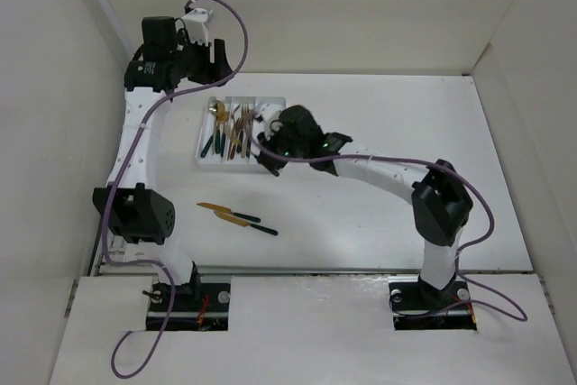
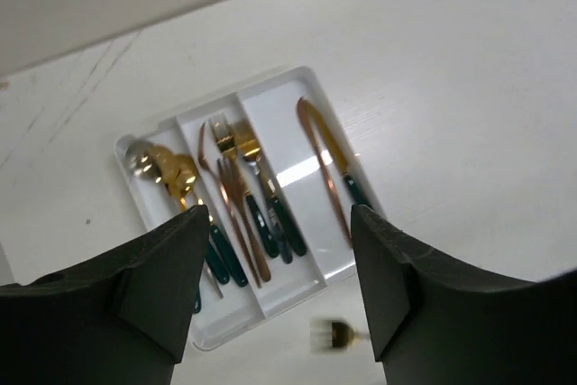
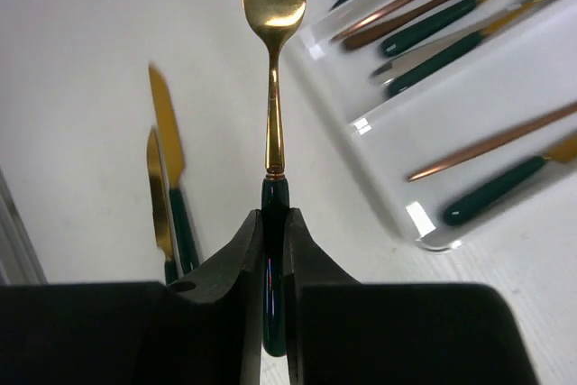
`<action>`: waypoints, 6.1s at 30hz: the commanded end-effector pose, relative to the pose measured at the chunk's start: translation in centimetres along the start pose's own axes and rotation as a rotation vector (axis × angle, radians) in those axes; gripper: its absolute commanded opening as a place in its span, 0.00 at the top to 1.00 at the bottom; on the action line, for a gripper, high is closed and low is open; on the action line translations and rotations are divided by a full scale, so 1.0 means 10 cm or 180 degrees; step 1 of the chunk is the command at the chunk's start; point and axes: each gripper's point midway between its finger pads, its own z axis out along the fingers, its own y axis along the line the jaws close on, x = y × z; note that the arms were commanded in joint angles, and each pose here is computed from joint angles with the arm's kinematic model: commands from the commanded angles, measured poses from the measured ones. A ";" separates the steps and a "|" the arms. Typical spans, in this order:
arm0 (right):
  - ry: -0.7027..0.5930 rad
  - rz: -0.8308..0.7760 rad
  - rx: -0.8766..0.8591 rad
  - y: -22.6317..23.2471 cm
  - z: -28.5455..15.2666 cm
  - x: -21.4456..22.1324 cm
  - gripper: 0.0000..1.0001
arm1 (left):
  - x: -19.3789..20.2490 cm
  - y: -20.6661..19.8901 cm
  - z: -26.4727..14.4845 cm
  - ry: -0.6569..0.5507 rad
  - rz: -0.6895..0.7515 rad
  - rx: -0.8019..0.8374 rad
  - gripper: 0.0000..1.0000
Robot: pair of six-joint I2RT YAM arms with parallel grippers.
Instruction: Sort the eating utensils into containers
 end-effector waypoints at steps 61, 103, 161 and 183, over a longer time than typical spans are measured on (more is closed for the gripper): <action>-0.1782 0.2116 0.0280 -1.14 -0.74 -1.16 0.00 | 1.93 0.16 1.09 0.1441 -0.1017 0.0306 1.00; 0.0977 -0.0258 -0.0247 1.10 -0.03 1.00 0.34 | 0.97 1.08 -1.12 0.0211 -0.0986 -0.1299 0.40; -0.0953 0.1916 0.1208 -1.38 0.17 -0.90 1.00 | 0.94 1.86 -1.64 -0.0015 -0.1260 -0.2201 0.41; -0.0533 0.2272 0.1184 -1.64 0.58 -0.32 0.47 | 1.17 2.09 -1.41 0.0118 -0.1558 -0.1965 0.41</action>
